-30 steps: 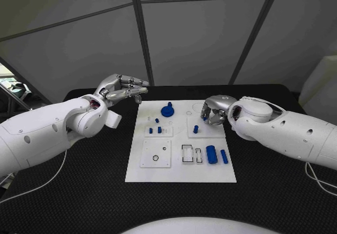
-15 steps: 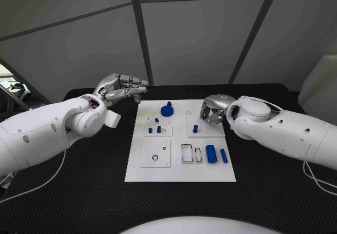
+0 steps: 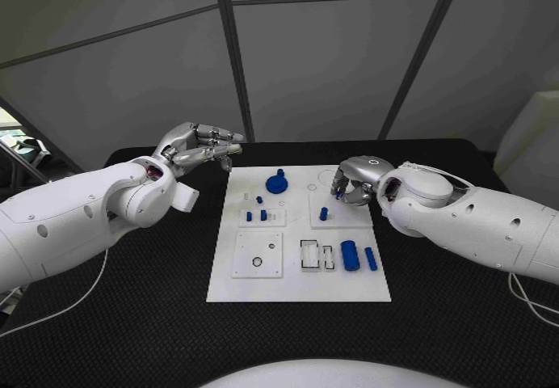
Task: Assemble the parts on the task board
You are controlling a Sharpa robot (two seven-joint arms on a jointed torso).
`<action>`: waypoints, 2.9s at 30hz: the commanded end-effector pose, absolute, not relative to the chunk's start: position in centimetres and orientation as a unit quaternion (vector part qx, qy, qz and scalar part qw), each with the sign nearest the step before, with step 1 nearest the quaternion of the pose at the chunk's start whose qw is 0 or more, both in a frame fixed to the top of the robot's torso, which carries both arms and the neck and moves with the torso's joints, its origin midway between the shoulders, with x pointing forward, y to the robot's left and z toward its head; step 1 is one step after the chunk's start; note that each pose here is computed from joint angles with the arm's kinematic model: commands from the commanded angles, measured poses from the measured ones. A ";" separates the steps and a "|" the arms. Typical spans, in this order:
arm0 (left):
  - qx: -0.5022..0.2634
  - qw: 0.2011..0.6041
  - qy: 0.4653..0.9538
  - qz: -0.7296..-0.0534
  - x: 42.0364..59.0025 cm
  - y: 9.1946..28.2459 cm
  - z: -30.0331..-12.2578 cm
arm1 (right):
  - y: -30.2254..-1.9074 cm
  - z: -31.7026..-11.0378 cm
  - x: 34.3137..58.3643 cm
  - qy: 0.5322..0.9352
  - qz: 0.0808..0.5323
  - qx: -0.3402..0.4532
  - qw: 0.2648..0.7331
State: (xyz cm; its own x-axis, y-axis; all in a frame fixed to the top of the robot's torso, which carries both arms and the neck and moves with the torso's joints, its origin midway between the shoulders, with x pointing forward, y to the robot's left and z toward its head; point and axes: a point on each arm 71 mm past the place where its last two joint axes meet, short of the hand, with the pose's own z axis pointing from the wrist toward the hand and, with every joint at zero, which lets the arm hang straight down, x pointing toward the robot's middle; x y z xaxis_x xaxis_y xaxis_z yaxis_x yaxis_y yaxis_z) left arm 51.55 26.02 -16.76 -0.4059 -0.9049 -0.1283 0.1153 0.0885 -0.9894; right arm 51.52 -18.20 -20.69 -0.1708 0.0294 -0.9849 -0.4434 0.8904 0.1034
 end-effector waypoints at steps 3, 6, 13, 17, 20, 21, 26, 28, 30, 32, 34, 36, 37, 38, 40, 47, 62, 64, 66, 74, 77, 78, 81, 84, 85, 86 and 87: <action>-0.331 0.430 0.595 -0.593 51.6 26.1 -16.7 | -18.2 -19.6 51.0 0.710 0.209 -0.128 0.660; -0.331 0.430 0.595 -0.593 51.6 26.1 -16.7 | -18.5 -19.3 50.7 0.705 0.214 -0.125 0.665; -0.331 0.428 0.596 -0.593 51.7 26.0 -16.7 | -18.0 -18.2 49.1 0.695 0.242 -0.121 0.666; -0.331 0.427 0.596 -0.594 51.7 25.9 -16.8 | -16.5 -17.5 47.9 0.688 0.270 -0.126 0.662; -0.331 0.425 0.596 -0.595 51.8 25.7 -16.8 | -14.8 -17.1 47.0 0.683 0.295 -0.133 0.655; -0.331 0.424 0.596 -0.596 51.8 25.6 -16.8 | -14.1 -17.0 46.7 0.682 0.303 -0.136 0.652; -0.330 0.421 0.596 -0.599 51.9 25.1 -16.8 | -10.9 -16.8 45.5 0.678 0.338 -0.155 0.634; -0.330 0.419 0.597 -0.600 51.9 24.9 -16.9 | -9.8 -17.1 45.0 0.680 0.348 -0.162 0.625; -0.329 0.418 0.597 -0.601 51.9 24.7 -16.9 | -8.9 -17.7 44.4 0.684 0.356 -0.170 0.614; -0.328 0.416 0.597 -0.602 51.9 24.5 -16.9 | -8.1 -18.5 44.0 0.688 0.361 -0.177 0.604; -0.328 0.415 0.597 -0.603 51.9 24.4 -16.9 | -7.4 -19.4 43.6 0.694 0.366 -0.182 0.593; -0.328 0.414 0.598 -0.603 51.9 24.3 -16.9 | -6.9 -20.2 43.3 0.698 0.369 -0.184 0.585; -0.327 0.414 0.598 -0.604 51.9 24.2 -16.9 | -6.8 -20.3 43.2 0.700 0.370 -0.185 0.583; -0.327 0.413 0.598 -0.604 51.9 24.2 -16.9 | -6.6 -20.5 43.2 0.701 0.370 -0.185 0.580; -0.328 0.413 0.598 -0.604 52.0 24.1 -16.9 | -6.2 -21.2 43.0 0.706 0.372 -0.187 0.572; -0.327 0.411 0.599 -0.604 52.0 23.9 -17.0 | -5.5 -22.2 42.9 0.712 0.369 -0.192 0.565; -0.327 0.408 0.601 -0.604 52.0 23.8 -17.0 | -5.0 -23.0 43.0 0.719 0.352 -0.205 0.563; -0.327 0.407 0.602 -0.604 52.0 23.8 -17.0 | -5.0 -23.0 43.0 0.721 0.350 -0.206 0.561; -0.327 0.407 0.602 -0.604 52.0 23.8 -17.0 | -5.0 -23.1 43.0 0.723 0.348 -0.208 0.559; -0.327 0.407 0.602 -0.604 52.0 23.8 -17.0 | -5.0 -23.4 43.2 0.727 0.340 -0.210 0.558; -0.327 0.407 0.603 -0.604 51.9 23.9 -17.0 | -5.1 -23.5 43.3 0.728 0.336 -0.209 0.560; -0.327 0.407 0.603 -0.604 51.9 23.9 -17.0 | -5.1 -23.5 43.3 0.728 0.335 -0.209 0.560; -0.327 0.407 0.603 -0.603 51.9 23.9 -17.0 | -5.1 -23.6 43.4 0.729 0.332 -0.210 0.561; -0.327 0.407 0.603 -0.603 51.9 23.9 -17.0 | -5.1 -23.7 43.4 0.732 0.329 -0.212 0.558; -0.327 0.407 0.603 -0.603 51.9 23.9 -17.0 | -5.1 -23.8 43.4 0.733 0.328 -0.213 0.557; -0.327 0.407 0.603 -0.603 51.9 23.9 -17.0 | -5.0 -23.8 43.3 0.734 0.328 -0.214 0.555; -0.327 0.407 0.603 -0.603 51.9 23.9 -17.0 | -5.0 -23.9 43.3 0.735 0.327 -0.216 0.553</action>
State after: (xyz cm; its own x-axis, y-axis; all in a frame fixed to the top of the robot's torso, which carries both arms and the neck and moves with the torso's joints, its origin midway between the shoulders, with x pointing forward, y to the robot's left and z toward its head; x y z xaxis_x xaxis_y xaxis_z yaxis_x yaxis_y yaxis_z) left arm 51.95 24.01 -17.14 -0.4469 -0.8885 -0.1042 0.0974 0.0675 -0.9930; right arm 43.31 -4.93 -23.54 -0.2866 0.0774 -0.9549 -0.6809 0.6847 0.2599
